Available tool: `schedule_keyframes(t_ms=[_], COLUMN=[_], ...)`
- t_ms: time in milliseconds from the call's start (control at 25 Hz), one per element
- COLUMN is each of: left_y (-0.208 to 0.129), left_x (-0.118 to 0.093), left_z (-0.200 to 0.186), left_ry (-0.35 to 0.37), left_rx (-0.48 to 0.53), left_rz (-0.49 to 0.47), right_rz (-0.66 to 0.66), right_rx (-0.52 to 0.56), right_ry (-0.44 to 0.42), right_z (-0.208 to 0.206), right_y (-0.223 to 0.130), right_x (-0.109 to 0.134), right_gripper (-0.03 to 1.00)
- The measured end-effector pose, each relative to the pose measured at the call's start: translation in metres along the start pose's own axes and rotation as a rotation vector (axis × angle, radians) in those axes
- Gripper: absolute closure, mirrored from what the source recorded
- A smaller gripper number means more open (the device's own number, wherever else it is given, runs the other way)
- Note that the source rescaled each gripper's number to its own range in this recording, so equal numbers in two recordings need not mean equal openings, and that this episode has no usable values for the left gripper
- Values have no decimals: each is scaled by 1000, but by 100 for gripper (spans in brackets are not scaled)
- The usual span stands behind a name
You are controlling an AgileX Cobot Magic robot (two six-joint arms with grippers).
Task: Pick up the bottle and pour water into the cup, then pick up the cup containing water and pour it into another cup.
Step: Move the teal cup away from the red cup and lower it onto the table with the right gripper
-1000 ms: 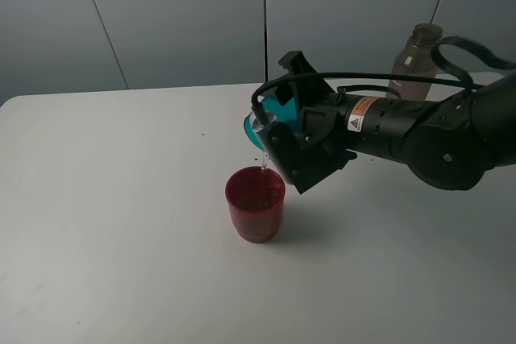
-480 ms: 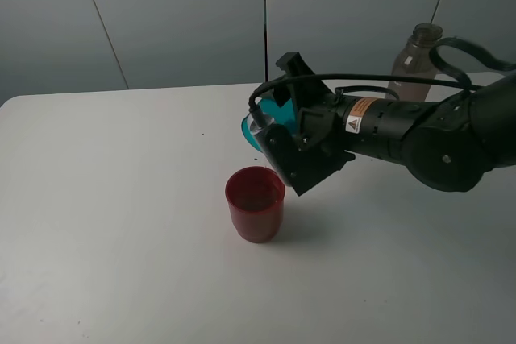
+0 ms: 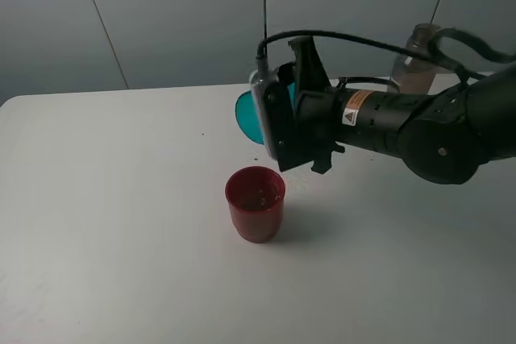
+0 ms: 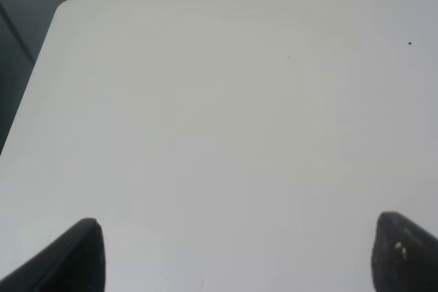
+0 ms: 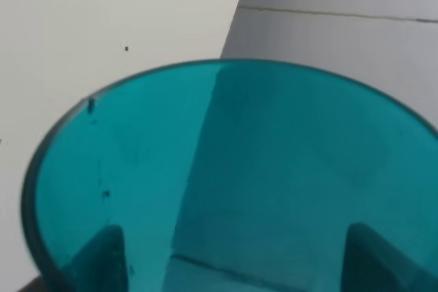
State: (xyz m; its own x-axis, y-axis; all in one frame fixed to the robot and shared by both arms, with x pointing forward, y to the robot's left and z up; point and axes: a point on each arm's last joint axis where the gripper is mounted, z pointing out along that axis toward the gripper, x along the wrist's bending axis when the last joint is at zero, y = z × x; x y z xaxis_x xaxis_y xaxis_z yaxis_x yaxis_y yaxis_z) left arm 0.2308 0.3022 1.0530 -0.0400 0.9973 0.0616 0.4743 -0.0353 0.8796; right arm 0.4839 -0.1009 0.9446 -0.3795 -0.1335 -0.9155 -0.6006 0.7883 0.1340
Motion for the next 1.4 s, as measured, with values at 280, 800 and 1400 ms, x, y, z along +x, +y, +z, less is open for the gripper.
schedule_keyframes(t_ms=[280,800,1400], left_y=[0,0,0], left_x=[0,0,0], left_z=[0,0,0], left_ry=[0,0,0], left_rx=[0,0,0], left_rz=[0,0,0], right_rz=[549,1319,1456], right_rx=[-51,-84,60], right_ry=[-63,-165,-25], right_z=[11,69,108], right_y=[-11,-83,-97], right_x=[-33,-35,27], right_gripper=[90,90,90])
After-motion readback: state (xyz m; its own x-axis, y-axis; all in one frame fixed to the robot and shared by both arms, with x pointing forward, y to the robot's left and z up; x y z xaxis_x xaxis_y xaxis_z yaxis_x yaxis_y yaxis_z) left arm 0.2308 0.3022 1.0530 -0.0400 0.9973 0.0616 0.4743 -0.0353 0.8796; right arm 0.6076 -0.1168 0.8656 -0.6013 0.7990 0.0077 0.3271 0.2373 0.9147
